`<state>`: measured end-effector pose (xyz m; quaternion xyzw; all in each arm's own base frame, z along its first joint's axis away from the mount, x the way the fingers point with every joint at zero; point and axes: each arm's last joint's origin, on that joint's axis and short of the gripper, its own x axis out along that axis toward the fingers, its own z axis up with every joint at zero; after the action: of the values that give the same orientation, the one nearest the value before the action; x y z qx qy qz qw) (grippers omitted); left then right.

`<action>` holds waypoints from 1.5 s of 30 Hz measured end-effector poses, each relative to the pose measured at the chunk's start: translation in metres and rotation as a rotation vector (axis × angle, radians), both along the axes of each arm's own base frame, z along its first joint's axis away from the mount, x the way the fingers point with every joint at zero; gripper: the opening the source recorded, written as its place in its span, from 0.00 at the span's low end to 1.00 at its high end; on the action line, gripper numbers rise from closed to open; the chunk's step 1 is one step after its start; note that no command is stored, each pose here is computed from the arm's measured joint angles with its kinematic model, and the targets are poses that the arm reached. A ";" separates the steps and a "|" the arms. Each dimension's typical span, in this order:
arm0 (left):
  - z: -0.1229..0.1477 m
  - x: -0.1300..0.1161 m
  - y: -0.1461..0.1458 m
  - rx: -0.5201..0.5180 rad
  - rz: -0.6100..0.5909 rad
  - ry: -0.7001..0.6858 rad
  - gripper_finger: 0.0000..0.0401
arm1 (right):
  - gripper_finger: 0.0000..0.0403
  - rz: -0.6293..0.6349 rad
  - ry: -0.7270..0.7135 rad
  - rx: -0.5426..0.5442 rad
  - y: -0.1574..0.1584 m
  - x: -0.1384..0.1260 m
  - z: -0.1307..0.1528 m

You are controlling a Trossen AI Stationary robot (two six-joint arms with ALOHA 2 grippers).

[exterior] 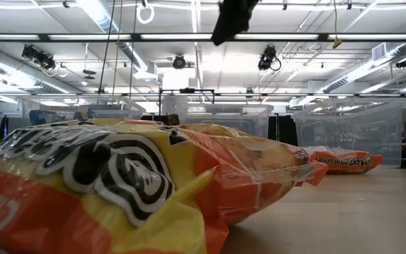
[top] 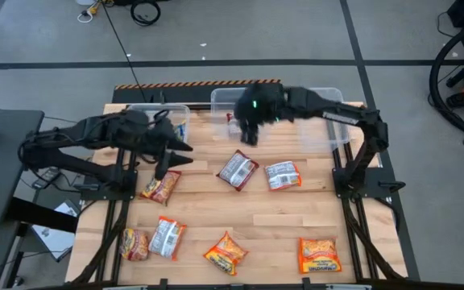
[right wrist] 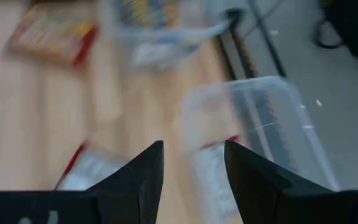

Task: Sort Maruchan noodles
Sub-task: Adjust the red noodle in the transparent bin

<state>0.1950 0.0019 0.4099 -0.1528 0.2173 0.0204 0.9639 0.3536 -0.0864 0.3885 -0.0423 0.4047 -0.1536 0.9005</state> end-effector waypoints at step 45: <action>0.013 -0.054 0.052 0.350 0.305 0.013 0.49 | 0.49 -0.693 0.022 0.408 -0.156 0.042 -0.184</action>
<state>0.1414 0.0540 0.4234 -0.0143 0.1912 0.2043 0.9600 0.3959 -0.2420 0.2048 0.2747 0.4269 -0.3642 0.7808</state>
